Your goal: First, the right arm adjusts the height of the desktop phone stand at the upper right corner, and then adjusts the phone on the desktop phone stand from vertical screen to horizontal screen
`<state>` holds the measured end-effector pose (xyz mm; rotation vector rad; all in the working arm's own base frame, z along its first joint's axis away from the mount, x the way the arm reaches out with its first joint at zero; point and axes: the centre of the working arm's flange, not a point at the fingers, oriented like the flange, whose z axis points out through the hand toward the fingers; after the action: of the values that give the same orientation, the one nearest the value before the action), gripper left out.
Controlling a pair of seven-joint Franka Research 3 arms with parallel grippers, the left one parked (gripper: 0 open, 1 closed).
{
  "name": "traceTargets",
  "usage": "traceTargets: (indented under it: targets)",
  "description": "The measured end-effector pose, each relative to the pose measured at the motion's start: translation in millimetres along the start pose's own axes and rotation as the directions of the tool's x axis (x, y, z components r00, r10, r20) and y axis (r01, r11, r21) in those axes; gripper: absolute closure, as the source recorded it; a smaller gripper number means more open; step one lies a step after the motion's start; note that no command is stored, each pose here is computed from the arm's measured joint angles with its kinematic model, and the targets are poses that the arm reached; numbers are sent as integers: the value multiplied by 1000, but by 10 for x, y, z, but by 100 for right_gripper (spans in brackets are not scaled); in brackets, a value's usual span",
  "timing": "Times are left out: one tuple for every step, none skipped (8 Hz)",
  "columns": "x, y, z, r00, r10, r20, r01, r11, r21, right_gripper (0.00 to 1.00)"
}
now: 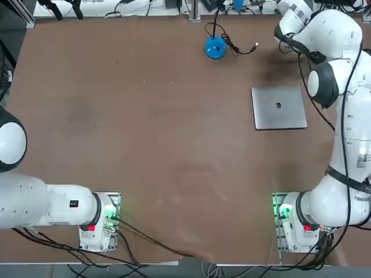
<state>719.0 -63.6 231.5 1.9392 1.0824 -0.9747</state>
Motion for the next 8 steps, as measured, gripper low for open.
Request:
traceTargets:
  targets:
    - [21, 3, 31, 1000, -8, 24, 8, 1000, -17, 24]
    - [51, 3, 67, 999, -16, 49, 17, 999, -34, 25]
    - [89, -10, 108, 998, -23, 66, 26, 999, -38, 26]
    - [118, -25, 135, 997, -28, 74, 31, 999, -36, 32]
    - [127, -33, 146, 996, -30, 79, 33, 999, -33, 40]
    - [124, -34, 148, 996, -30, 81, 32, 999, -32, 47]
    - [125, -36, 145, 996, -30, 81, 33, 999, -32, 56]
    - [126, -38, 132, 996, -30, 81, 32, 999, -33, 69]
